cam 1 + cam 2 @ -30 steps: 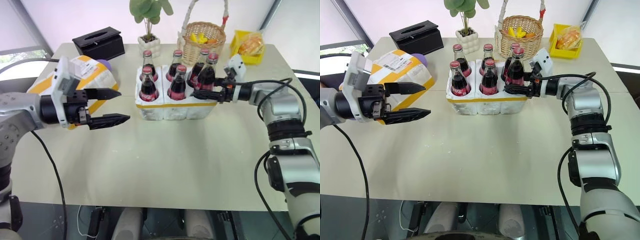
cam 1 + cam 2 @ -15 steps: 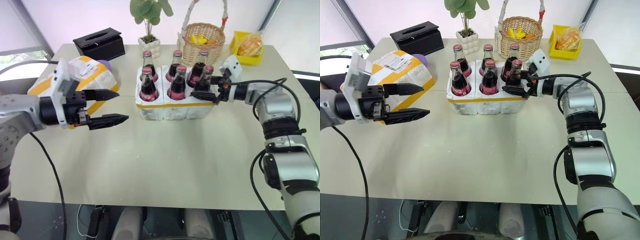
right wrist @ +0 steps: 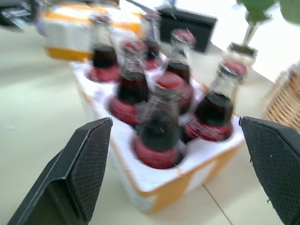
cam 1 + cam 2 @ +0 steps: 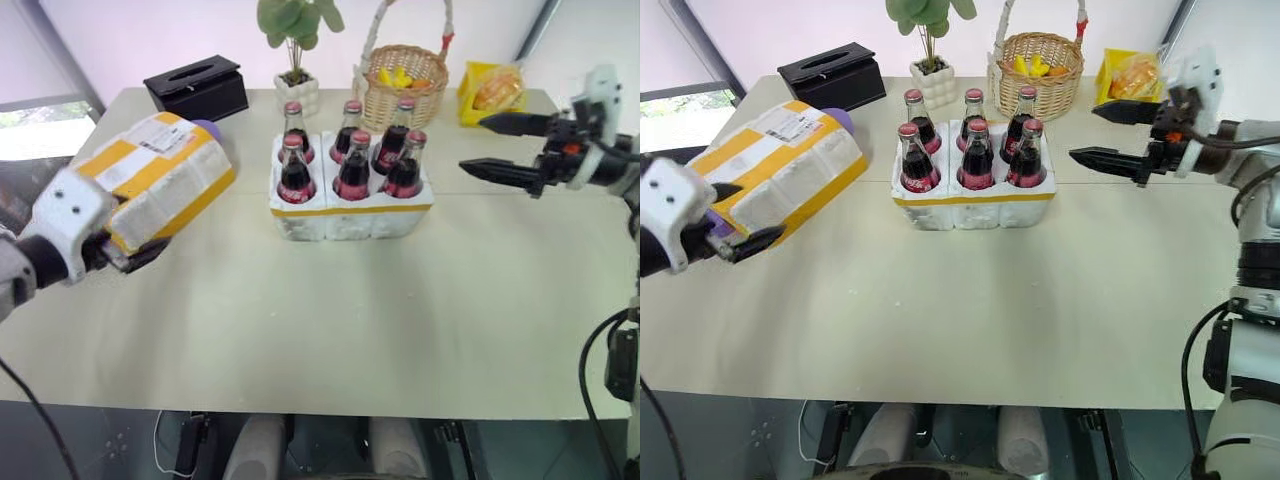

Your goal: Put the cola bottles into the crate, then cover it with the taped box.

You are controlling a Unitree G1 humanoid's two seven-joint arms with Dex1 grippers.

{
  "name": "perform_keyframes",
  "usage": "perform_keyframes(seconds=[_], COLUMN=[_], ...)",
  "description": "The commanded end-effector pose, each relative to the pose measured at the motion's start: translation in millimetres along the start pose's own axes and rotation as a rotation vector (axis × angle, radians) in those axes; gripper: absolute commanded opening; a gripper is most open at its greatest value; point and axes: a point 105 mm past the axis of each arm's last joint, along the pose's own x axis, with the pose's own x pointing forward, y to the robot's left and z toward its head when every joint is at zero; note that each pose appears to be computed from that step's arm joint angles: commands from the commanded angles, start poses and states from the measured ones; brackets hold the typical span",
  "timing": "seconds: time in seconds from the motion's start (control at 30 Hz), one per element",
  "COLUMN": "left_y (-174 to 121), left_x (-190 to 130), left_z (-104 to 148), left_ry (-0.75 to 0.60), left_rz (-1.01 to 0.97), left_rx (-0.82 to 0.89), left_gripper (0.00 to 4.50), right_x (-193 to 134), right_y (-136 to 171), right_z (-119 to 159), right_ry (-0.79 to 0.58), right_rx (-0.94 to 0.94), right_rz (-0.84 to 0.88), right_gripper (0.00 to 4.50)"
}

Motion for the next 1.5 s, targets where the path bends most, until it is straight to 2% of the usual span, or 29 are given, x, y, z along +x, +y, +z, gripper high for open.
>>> perform_keyframes(seconds=[0.03, 0.17, 0.3, 0.4, 0.53, 0.7, 0.9, 1.13, 1.47, 1.5], left_y=[38, 41, 42, 39, 45, 40, 35, 31, 41, 43], left_x=[-18, -26, -25, -3, 24, 49, 61, 80, 107, 108], left_z=[-17, -52, -68, -90, -101, -102, -86, -83, -82, -82], left_ry=[0.146, 0.318, 0.366, 0.388, 0.390, 0.351, 0.297, 0.294, 0.305, 0.304], left_rz=[0.304, 0.407, 0.431, 0.453, 0.497, 0.474, 0.455, 0.430, 0.445, 0.449], left_rx=[0.161, 0.268, 0.290, 0.294, 0.384, 0.426, 0.512, 0.563, 0.592, 0.589], left_gripper=[4.50, 4.50, 4.50, 4.50, 4.50, 4.50, 4.50, 4.50, 4.50, 4.25], right_x=[-10, -7, -4, 1, 4, 6, 3, 5, 9, 9], right_y=[26, 40, 43, 48, 53, 55, 55, 56, 59, 59], right_z=[27, 24, 22, 21, 27, 29, 26, 28, 26, 26], right_ry=[-0.086, -0.065, -0.061, -0.067, -0.112, -0.119, -0.111, -0.125, -0.142, -0.142], right_rx=[-0.002, 0.021, 0.012, -0.022, -0.002, -0.002, 0.002, 0.011, 0.026, 0.026], right_rz=[0.127, 0.174, 0.168, 0.179, 0.201, 0.197, 0.171, 0.169, 0.164, 0.162], right_gripper=[4.43, 4.43, 4.43, 4.43, 4.43, 4.43, 4.43, 4.43, 4.43, 4.48])
